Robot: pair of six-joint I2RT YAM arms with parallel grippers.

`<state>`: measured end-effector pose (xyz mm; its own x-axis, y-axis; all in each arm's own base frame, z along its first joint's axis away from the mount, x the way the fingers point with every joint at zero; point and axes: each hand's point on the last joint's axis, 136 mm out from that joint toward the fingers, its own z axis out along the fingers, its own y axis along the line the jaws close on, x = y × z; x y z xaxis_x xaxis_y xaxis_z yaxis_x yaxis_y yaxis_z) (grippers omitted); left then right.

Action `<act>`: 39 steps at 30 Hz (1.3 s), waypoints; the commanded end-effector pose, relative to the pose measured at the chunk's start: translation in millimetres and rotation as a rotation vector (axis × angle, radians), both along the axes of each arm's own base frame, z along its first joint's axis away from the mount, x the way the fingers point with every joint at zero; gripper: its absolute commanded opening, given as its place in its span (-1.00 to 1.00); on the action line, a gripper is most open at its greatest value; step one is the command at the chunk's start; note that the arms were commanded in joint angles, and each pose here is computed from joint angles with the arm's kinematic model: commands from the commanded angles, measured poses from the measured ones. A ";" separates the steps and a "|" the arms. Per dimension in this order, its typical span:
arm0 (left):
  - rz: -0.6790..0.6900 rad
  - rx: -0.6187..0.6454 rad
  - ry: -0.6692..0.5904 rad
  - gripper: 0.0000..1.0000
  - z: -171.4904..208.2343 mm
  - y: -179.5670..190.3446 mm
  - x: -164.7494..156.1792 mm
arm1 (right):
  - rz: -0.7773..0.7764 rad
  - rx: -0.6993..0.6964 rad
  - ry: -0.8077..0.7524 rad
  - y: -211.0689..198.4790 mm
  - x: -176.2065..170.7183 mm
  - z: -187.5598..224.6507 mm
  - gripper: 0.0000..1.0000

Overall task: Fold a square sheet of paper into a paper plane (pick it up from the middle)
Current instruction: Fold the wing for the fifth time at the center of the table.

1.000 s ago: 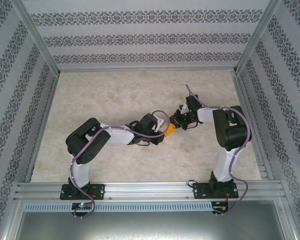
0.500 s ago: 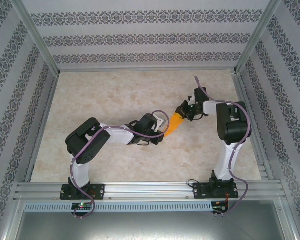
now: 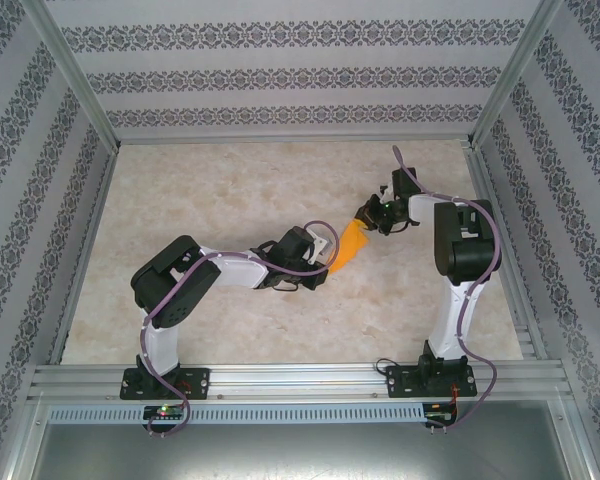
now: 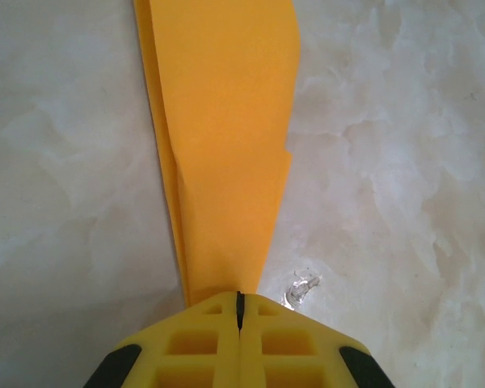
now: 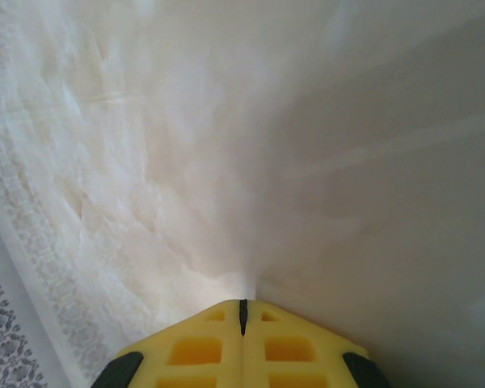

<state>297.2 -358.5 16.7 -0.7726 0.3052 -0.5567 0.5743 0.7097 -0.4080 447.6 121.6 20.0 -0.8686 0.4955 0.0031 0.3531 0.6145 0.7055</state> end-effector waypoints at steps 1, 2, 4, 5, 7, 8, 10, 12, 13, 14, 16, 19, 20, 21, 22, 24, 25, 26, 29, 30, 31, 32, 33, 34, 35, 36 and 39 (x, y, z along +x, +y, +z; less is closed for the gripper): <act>-0.010 0.338 0.344 -1.00 -84.9 76.0 -75.9 | -0.033 -0.036 -0.067 -17.4 14.1 13.2 -1.00; -0.011 0.332 0.344 -1.00 -83.5 73.9 -74.9 | -0.035 -0.044 -0.077 -20.0 13.6 18.3 -1.00; -0.010 0.313 0.340 -1.00 -78.2 68.3 -71.2 | -0.035 -0.060 -0.093 -25.5 9.7 29.3 -1.00; -0.011 0.305 0.337 -1.00 -75.9 66.3 -70.0 | -0.032 -0.060 -0.100 -25.6 7.1 33.7 -1.00; -0.012 0.277 0.327 -0.98 -68.3 59.1 -65.5 | -0.025 -0.054 -0.115 -26.5 0.2 44.9 -1.00; -0.014 0.265 0.324 -0.96 -64.3 55.6 -63.5 | -0.022 -0.052 -0.122 -26.0 -3.5 49.2 -1.00; -0.020 0.239 0.316 -0.92 -53.9 46.8 -58.3 | -0.009 -0.039 -0.136 -23.3 -13.5 58.4 -1.00; -0.018 0.208 0.297 -0.86 -40.1 38.9 -50.7 | 0.008 -0.021 -0.149 -19.6 -24.6 66.7 -0.96; -0.017 0.191 0.285 -0.81 -31.6 34.3 -47.3 | 0.020 -0.009 -0.155 -17.1 -31.7 70.7 -0.91; -0.019 0.176 0.272 -0.78 -23.6 30.4 -43.8 | 0.028 -0.004 -0.161 -15.7 -37.7 73.5 -0.85; -0.019 0.143 0.247 -0.68 -4.9 21.8 -36.7 | 0.052 0.004 -0.174 -11.8 -52.8 80.1 -0.71; -0.015 0.090 0.194 -0.50 26.5 11.4 -25.7 | 0.081 0.004 -0.190 -8.8 -74.3 88.3 -0.54; -0.014 0.080 0.177 -0.45 35.7 9.5 -22.5 | 0.088 0.005 -0.197 -8.3 -79.6 90.7 -0.49; -0.009 0.075 0.161 -0.38 44.6 8.5 -19.5 | 0.094 0.000 -0.202 -8.0 -85.9 93.1 -0.45; -0.007 0.071 0.143 -0.30 52.8 7.9 -16.6 | 0.103 -0.007 -0.205 -7.4 -91.8 95.0 -0.40; 0.000 0.064 0.117 -0.24 65.9 7.7 -12.9 | 0.116 -0.012 -0.210 -6.0 -102.3 98.4 -0.34; 0.003 0.064 0.102 -0.22 72.3 8.9 -11.0 | 0.121 -0.014 -0.211 -5.7 -107.3 99.4 -0.31; 0.008 0.074 0.088 -0.18 75.6 10.6 -9.4 | 0.124 -0.015 -0.213 -4.9 -111.2 100.2 -0.29; 0.016 0.119 0.049 -0.05 81.2 18.4 -5.2 | 0.133 -0.017 -0.220 -2.9 -123.3 101.3 -0.19; 0.012 0.141 0.040 -0.03 79.7 21.4 -4.9 | 0.134 -0.020 -0.221 -2.4 -127.3 100.7 -0.16; 0.011 0.157 0.032 0.06 78.7 23.8 -3.9 | 0.132 -0.022 -0.221 -2.1 -130.8 100.3 -0.13; 0.006 0.168 0.028 0.09 78.0 25.2 -4.0 | 0.131 -0.026 -0.221 -2.1 -134.0 99.3 -0.10; 0.001 0.180 0.026 0.16 76.7 26.5 -4.1 | 0.129 -0.029 -0.222 -1.8 -137.8 98.1 -0.07; -0.009 0.193 0.023 0.18 75.4 27.3 -4.5 | 0.126 -0.033 -0.223 -2.0 -141.5 97.0 -0.03; -0.015 0.208 0.022 0.20 74.0 27.9 -5.4 | 0.125 -0.040 -0.224 -2.5 -144.7 95.7 0.01; -0.025 0.224 0.017 0.22 72.8 28.8 -5.5 | 0.121 -0.050 -0.223 -4.1 -148.6 93.4 0.12; -0.041 0.252 0.011 0.25 69.0 26.5 -4.8 | 0.112 -0.062 -0.221 -6.3 -159.1 89.2 0.23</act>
<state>293.4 -334.2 88.7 -0.7878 0.4006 -0.4678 0.5657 0.7711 -0.2924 298.0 116.6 112.8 -0.8953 0.3943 -0.2074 0.1239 0.6676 0.7342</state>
